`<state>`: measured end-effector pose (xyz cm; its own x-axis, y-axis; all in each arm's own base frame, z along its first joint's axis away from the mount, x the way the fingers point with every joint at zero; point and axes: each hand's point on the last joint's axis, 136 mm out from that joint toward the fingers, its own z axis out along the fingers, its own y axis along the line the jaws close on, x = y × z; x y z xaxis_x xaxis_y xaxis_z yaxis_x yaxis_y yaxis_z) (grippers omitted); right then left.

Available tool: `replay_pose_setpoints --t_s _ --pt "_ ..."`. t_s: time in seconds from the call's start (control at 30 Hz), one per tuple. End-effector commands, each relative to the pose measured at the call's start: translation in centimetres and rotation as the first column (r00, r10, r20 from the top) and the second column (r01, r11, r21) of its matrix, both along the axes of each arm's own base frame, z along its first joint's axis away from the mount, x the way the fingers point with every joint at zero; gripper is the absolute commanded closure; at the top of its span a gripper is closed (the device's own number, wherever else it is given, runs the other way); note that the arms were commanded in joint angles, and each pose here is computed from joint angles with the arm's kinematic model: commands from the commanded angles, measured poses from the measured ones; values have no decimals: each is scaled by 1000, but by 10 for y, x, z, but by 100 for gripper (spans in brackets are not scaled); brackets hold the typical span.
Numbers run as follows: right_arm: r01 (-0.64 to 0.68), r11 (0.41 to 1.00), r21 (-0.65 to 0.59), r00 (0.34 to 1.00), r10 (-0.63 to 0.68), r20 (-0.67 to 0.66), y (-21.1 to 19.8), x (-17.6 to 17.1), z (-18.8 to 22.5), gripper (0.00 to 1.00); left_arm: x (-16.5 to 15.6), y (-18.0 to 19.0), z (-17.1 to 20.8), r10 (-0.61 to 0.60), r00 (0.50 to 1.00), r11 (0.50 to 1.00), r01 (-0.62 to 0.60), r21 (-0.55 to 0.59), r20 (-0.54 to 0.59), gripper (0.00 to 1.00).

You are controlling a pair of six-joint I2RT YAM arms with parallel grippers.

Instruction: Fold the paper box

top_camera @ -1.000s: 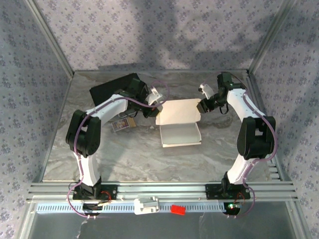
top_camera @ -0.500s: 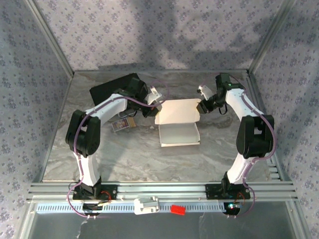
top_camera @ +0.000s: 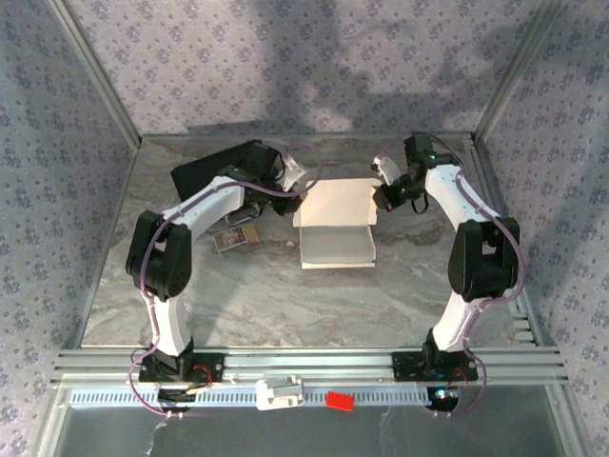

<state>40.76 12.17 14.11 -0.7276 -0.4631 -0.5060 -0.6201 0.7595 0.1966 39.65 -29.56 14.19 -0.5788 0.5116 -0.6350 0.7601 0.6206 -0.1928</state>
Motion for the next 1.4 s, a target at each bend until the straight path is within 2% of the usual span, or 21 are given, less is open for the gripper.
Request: replay_pose_setpoints --t_s 0.0,0.07,0.2,0.37,0.5,0.6,0.73,0.93,1.03,1.1,1.23,1.37 --pt "92 996 -16 996 -92 -7 12 13 7 100 23 8 -1 213 977 975 -211 64 -16 100" --pt "158 987 -34 987 -158 -15 17 19 5 100 31 10 -1 299 954 952 -296 84 -31 100" --pt "340 939 -57 940 -340 13 16 32 6 100 48 20 5 484 875 871 -478 112 -23 100" --pt "505 863 17 863 -505 25 28 47 14 100 58 14 13 567 823 824 -564 56 -44 100" --pt "600 800 -9 799 -598 63 46 51 19 100 64 8 16 603 795 797 -603 27 -57 100" --pt "623 782 -37 781 -619 81 58 52 20 100 71 8 20 638 768 770 -638 9 -62 100" --pt "633 774 -26 774 -631 58 67 57 14 100 80 2 20 646 760 762 -648 -3 -69 100" --pt "612 790 -34 791 -610 41 65 63 7 100 95 -5 23 630 775 775 -631 -26 -49 100" --pt "587 808 -52 809 -586 42 58 62 2 100 96 -5 16 616 787 788 -616 -3 -36 100" --pt "597 800 -62 802 -596 30 48 58 -3 100 98 -1 15 628 778 778 -628 -2 -36 100" --pt "615 788 7 788 -614 -36 45 53 -7 100 94 -7 11 638 763 765 -644 -31 -103 100" --pt "621 779 85 778 -626 50 55 54 16 100 90 -14 25 645 756 748 -655 -108 -111 100"
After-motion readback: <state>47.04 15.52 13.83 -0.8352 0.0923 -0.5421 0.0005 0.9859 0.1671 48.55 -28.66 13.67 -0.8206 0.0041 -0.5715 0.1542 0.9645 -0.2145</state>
